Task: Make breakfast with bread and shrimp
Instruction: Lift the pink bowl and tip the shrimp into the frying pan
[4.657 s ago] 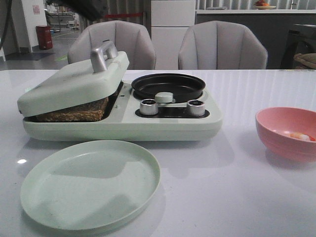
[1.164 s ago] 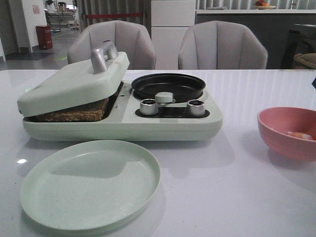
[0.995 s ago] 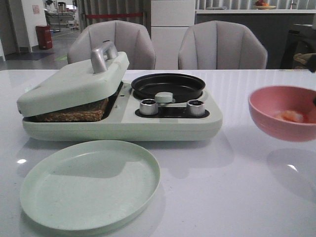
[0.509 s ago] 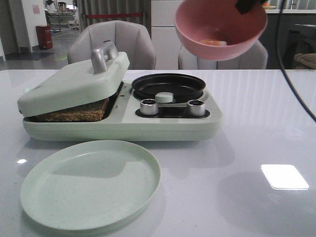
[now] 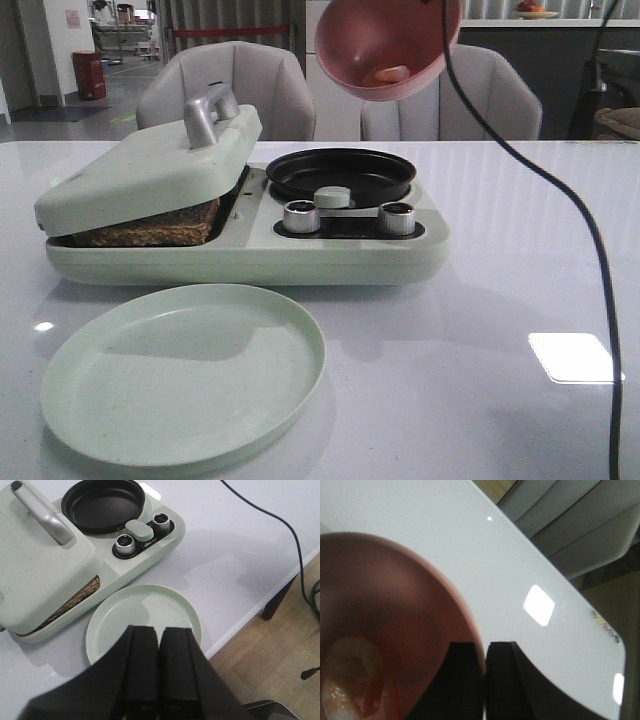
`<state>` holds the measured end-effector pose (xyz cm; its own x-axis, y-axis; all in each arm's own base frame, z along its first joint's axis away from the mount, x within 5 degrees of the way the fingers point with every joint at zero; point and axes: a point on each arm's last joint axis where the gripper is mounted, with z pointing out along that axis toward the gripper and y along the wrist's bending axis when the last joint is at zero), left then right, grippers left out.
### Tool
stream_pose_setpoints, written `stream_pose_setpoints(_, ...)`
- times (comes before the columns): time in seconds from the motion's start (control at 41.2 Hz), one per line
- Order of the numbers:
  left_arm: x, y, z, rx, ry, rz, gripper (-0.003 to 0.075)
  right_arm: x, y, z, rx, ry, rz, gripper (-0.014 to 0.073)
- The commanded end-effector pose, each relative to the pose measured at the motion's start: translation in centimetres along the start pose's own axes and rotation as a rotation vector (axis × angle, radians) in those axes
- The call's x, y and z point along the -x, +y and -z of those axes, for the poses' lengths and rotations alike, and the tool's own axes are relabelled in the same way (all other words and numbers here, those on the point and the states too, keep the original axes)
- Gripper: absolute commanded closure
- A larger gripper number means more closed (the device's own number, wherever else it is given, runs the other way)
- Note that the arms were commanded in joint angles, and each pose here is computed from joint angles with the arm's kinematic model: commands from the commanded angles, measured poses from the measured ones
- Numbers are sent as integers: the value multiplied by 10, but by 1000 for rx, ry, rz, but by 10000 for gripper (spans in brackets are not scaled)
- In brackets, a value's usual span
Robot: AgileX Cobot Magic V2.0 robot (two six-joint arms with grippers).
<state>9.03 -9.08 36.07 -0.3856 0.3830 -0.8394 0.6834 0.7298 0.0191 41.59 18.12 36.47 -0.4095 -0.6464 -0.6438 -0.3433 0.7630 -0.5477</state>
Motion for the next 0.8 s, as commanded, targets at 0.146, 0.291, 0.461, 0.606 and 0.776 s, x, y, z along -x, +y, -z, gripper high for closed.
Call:
stream_pose_setpoints(0.146,14,-2,7,-18,-108,7,619,45,9,9,-279,-80,242,531)
stream_pose_setpoints(0.291,14,-2,7,-18,-108,7,619,51,39,-1,-481,-13,476,531)
stream_pose_setpoints(0.461,14,-2,7,-18,-108,7,619,54,72,-13,-595,1,628,531)
stream_pose_setpoints(0.606,14,-2,7,-18,-108,7,619,54,92,-17,-614,-4,675,531)
stream_pose_setpoints(0.776,14,-2,7,-18,-108,7,619,55,98,-15,-640,-1,697,531)
